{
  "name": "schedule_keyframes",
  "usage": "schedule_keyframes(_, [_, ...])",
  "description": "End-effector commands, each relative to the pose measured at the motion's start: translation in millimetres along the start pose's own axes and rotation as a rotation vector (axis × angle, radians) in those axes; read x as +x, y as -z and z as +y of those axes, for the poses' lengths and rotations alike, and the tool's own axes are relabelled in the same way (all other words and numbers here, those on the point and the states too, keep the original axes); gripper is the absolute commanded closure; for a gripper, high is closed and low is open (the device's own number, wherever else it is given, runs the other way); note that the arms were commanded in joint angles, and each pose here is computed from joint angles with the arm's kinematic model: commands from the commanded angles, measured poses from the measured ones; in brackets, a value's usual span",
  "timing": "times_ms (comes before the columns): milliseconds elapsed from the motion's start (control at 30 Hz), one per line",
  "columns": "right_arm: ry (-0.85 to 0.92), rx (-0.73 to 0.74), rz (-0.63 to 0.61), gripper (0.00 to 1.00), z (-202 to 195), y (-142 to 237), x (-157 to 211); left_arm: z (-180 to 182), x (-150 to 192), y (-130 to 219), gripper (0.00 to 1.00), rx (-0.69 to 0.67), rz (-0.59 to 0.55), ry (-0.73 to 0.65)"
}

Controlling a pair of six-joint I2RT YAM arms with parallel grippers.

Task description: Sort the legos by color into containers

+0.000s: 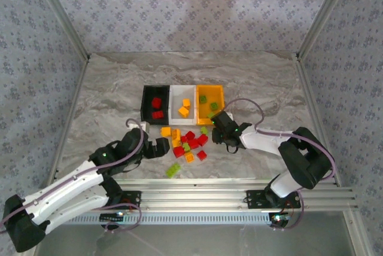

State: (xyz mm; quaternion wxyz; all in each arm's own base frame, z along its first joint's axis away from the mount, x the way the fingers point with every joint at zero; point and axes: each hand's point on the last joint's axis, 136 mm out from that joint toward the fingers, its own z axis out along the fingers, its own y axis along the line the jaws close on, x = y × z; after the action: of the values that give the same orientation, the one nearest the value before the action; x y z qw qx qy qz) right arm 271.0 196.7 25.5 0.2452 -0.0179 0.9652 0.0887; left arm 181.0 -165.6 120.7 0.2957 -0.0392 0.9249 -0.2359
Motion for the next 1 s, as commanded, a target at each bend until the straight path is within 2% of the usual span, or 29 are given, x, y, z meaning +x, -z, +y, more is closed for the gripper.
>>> schedule_keyframes(0, [0.048,-0.029,0.000,0.69,12,10,-3,7,3,1,0.00,-0.032,0.006,0.003])
schedule_keyframes(200, [0.105,-0.075,-0.026,0.75,27,50,-2,9,1,3,0.00,-0.041,-0.005,-0.010])
schedule_keyframes(333, [0.102,-0.124,-0.112,0.76,41,89,-30,10,3,1,0.00,-0.039,0.000,-0.023])
schedule_keyframes(433, [0.086,-0.124,-0.168,0.76,48,99,-64,12,5,-1,0.00,-0.045,0.002,-0.025])
schedule_keyframes(733, [-0.008,0.003,-0.187,0.72,49,41,-157,13,12,-2,0.01,-0.039,0.033,-0.054])
schedule_keyframes(867, [-0.028,0.044,-0.148,0.70,45,17,-171,11,20,-6,0.01,-0.025,0.071,-0.080])
schedule_keyframes(967, [-0.041,0.044,-0.130,0.59,46,7,-177,10,28,-10,0.01,-0.016,0.105,-0.104])
